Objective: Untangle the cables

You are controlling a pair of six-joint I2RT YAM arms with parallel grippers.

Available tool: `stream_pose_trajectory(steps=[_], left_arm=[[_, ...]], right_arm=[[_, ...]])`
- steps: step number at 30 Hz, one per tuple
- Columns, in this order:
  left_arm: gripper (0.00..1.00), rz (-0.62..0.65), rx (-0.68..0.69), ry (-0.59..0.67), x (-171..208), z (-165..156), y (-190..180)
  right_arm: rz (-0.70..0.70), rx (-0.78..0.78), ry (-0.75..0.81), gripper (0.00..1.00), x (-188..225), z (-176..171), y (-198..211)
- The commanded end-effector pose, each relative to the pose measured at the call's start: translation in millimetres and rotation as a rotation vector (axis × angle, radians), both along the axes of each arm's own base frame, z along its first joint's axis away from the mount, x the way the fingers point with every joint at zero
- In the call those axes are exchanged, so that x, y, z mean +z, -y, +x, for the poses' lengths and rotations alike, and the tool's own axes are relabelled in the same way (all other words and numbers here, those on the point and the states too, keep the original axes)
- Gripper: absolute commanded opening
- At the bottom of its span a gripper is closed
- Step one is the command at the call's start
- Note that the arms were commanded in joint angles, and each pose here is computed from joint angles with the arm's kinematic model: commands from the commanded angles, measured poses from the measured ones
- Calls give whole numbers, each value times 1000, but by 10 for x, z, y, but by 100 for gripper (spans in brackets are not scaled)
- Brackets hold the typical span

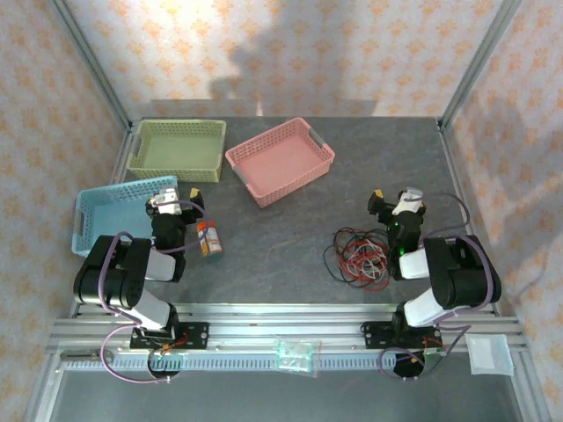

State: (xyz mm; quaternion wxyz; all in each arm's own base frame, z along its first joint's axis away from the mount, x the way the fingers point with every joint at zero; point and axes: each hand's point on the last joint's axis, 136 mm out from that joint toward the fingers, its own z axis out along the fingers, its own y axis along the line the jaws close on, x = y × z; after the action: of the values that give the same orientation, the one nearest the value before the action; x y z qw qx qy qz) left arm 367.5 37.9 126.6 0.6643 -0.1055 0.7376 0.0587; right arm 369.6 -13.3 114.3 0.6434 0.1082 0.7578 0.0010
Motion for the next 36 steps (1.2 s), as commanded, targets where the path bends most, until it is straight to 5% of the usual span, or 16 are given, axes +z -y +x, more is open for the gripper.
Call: stream_pose_trajectory(steps=[1,36], left_arm=[[100,-11,-5,28,73,33,-8],[100,50,-3,99,261,-120,100]], right_arm=[[-7,2,34,100,107,44,10],[-22,33,85,100,196,-87,-49]])
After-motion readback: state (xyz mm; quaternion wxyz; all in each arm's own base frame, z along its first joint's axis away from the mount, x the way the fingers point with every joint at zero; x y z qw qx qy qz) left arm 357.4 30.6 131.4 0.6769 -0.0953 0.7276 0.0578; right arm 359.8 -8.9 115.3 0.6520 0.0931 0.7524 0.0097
